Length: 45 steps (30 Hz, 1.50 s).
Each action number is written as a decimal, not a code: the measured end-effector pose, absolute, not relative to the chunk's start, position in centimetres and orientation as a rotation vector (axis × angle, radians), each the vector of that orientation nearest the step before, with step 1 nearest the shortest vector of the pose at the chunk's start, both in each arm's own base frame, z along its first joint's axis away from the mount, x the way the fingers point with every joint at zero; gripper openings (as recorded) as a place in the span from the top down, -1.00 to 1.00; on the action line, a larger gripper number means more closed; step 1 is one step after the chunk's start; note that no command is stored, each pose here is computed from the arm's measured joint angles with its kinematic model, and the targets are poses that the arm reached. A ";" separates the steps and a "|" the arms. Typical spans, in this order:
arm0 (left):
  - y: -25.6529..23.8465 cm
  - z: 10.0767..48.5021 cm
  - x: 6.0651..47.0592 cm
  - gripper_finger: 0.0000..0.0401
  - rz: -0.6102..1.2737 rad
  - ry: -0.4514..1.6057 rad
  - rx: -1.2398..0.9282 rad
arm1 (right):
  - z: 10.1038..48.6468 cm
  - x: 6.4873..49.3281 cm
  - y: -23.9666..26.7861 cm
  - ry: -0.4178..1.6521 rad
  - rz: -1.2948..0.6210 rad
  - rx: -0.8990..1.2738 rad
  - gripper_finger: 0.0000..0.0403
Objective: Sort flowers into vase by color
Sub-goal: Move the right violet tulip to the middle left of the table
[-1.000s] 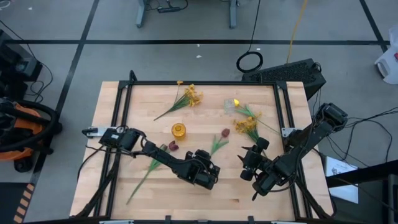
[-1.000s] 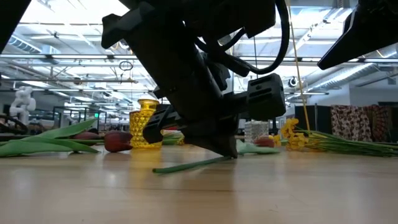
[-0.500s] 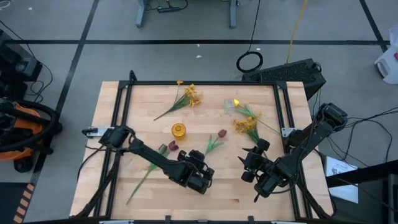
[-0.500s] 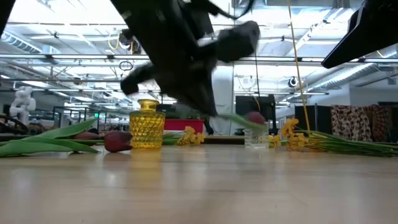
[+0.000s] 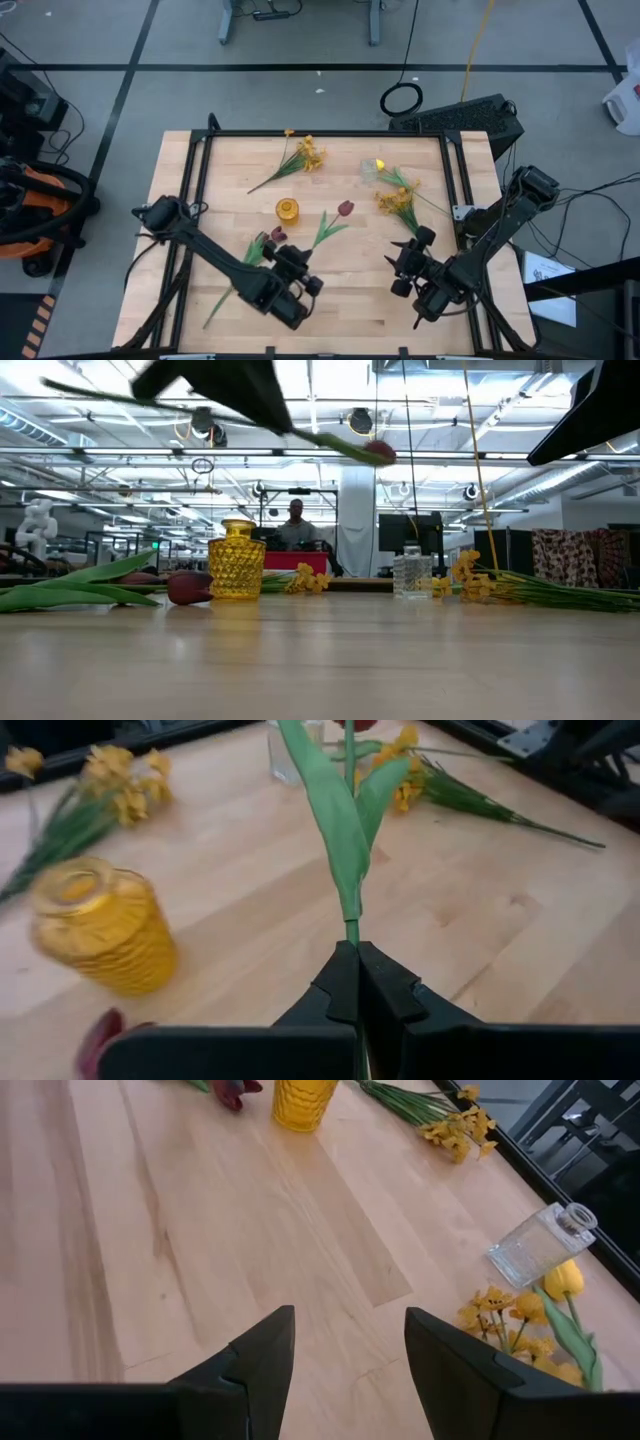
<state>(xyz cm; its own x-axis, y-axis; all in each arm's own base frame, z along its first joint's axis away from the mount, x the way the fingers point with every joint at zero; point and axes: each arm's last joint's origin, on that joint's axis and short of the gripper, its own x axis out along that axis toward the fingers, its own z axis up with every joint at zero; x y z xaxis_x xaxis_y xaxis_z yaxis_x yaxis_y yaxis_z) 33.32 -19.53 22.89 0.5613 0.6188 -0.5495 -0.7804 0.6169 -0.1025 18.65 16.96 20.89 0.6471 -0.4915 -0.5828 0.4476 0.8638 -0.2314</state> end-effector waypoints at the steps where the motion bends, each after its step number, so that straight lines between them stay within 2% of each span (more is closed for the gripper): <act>1: -19.7 23.1 32.8 1.00 0.849 0.499 -0.352 | 20.9 18.6 17.0 0.679 -0.536 -0.064 0.09; 10: -21.5 23.4 27.8 1.00 0.945 0.530 -0.369 | 21.0 18.7 16.9 0.628 -0.559 -0.084 0.09; 15: -22.6 23.7 25.3 1.00 0.984 0.493 -0.388 | 21.5 19.6 15.8 0.510 -0.641 -0.213 0.10; 20: -23.1 23.2 23.6 1.00 1.024 0.508 -0.416 | 22.1 22.8 11.5 0.654 -0.711 -0.406 0.22; 22: -23.1 22.6 23.2 1.00 1.046 0.531 -0.419 | 22.6 24.7 9.6 0.733 -0.661 -0.456 0.29; 24: -22.9 22.0 22.8 1.00 1.070 0.545 -0.417 | 23.4 26.7 7.6 0.772 -0.525 -0.481 0.35; 27: -22.9 21.6 22.4 1.00 1.072 0.553 -0.400 | 25.0 29.3 4.2 0.700 -0.294 -0.524 0.39; 29: -23.0 21.6 22.3 1.00 1.067 0.550 -0.399 | 26.0 30.5 1.6 0.600 -0.219 -0.560 0.39; 33: -23.3 21.7 22.1 1.00 1.054 0.548 -0.395 | 26.8 32.3 -4.4 0.481 -0.131 -0.574 0.30; 39: -23.1 22.2 22.0 1.00 1.044 0.537 -0.411 | 26.0 35.9 -11.7 0.587 -0.045 -0.441 0.11; 45: -22.5 24.1 21.7 1.00 1.006 0.469 -0.469 | 24.0 39.8 -15.8 0.650 -0.021 -0.420 0.07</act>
